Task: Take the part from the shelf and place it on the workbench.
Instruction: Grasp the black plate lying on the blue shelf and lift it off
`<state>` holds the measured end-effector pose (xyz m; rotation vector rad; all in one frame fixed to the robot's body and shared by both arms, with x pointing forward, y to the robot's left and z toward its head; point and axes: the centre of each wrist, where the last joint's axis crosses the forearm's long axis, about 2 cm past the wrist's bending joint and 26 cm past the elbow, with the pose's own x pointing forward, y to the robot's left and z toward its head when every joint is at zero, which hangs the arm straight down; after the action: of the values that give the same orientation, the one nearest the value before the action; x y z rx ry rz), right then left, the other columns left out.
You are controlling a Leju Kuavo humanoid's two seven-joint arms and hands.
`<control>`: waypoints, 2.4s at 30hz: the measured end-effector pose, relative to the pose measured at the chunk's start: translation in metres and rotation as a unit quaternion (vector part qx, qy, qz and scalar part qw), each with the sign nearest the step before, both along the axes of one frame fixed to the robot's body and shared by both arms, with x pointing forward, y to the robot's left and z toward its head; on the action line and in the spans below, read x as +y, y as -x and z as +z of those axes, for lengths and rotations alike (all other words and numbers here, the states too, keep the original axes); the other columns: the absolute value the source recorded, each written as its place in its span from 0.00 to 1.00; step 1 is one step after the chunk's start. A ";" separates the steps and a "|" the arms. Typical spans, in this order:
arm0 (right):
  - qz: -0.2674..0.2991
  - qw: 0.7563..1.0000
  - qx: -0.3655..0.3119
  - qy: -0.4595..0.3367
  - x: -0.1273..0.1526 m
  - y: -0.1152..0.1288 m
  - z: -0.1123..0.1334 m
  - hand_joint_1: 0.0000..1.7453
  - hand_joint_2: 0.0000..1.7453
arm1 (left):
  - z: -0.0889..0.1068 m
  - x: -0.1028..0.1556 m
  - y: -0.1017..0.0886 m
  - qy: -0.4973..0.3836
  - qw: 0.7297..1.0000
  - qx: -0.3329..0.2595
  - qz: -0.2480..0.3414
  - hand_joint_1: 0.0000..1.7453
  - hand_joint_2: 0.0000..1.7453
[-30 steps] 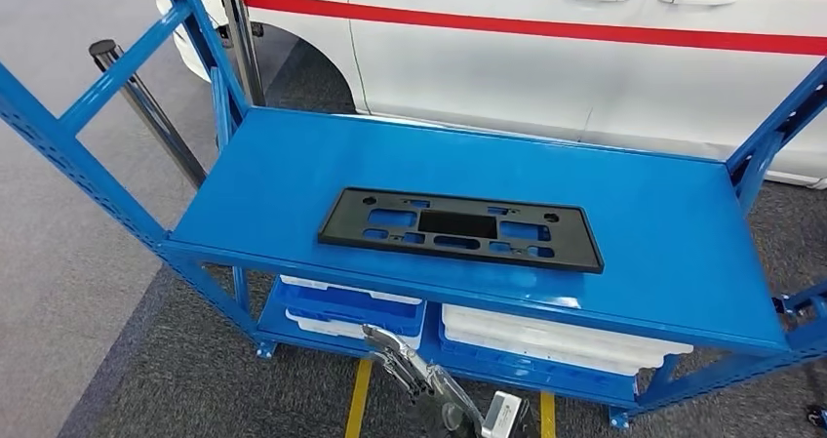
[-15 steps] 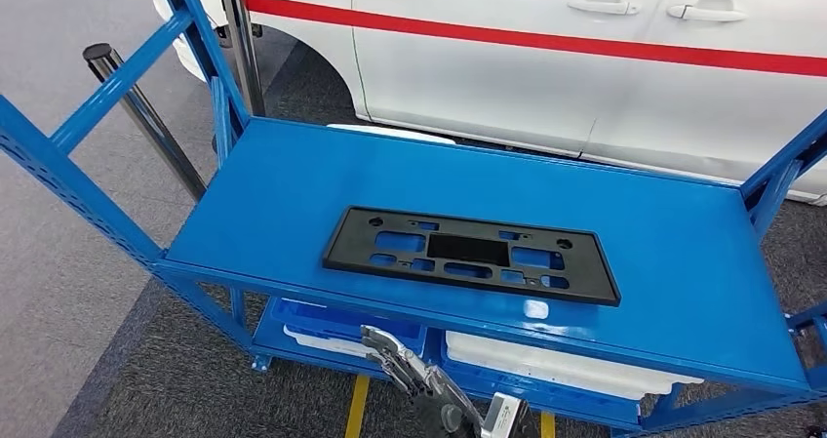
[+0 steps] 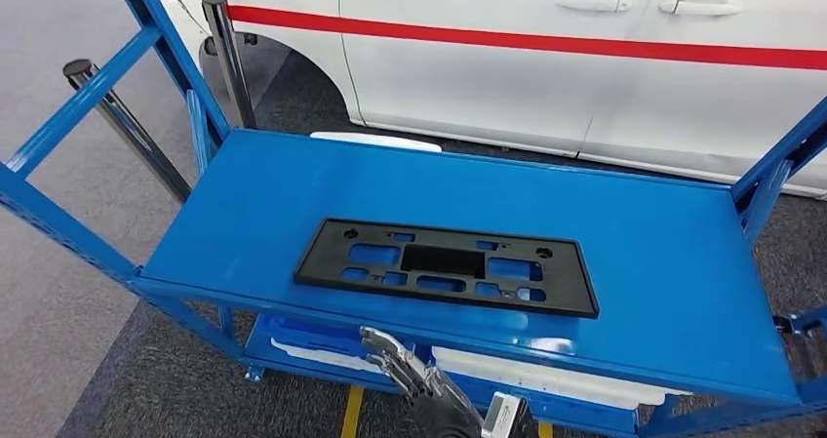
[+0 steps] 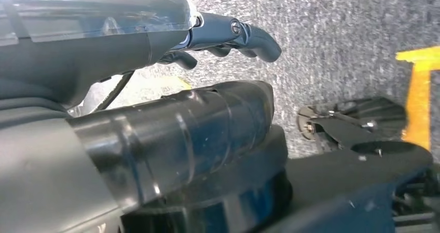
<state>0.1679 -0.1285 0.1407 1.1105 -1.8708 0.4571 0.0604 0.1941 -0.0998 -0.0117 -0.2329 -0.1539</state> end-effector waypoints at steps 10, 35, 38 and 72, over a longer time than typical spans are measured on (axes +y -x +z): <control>0.000 1.000 0.000 0.000 0.000 0.000 0.000 0.00 1.00 | 0.000 0.000 0.001 0.000 1.000 0.000 0.000 0.00 0.00; -0.365 0.808 -0.343 0.310 0.017 -0.036 0.033 0.00 1.00 | -0.001 0.004 0.001 -0.004 1.000 0.011 0.000 0.00 0.00; -0.369 0.770 -0.408 0.325 0.026 -0.037 0.038 0.00 1.00 | -0.001 0.008 0.000 -0.006 1.000 0.011 -0.002 0.00 0.00; -0.380 0.635 -0.456 0.495 0.001 -0.077 0.012 0.00 1.00 | -0.008 0.066 0.001 -0.048 0.999 -0.002 -0.004 0.00 0.00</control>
<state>0.2446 -0.1271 0.1526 -0.8421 -2.0917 1.4462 0.0595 0.2599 -0.1082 0.0821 -0.2297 -0.1737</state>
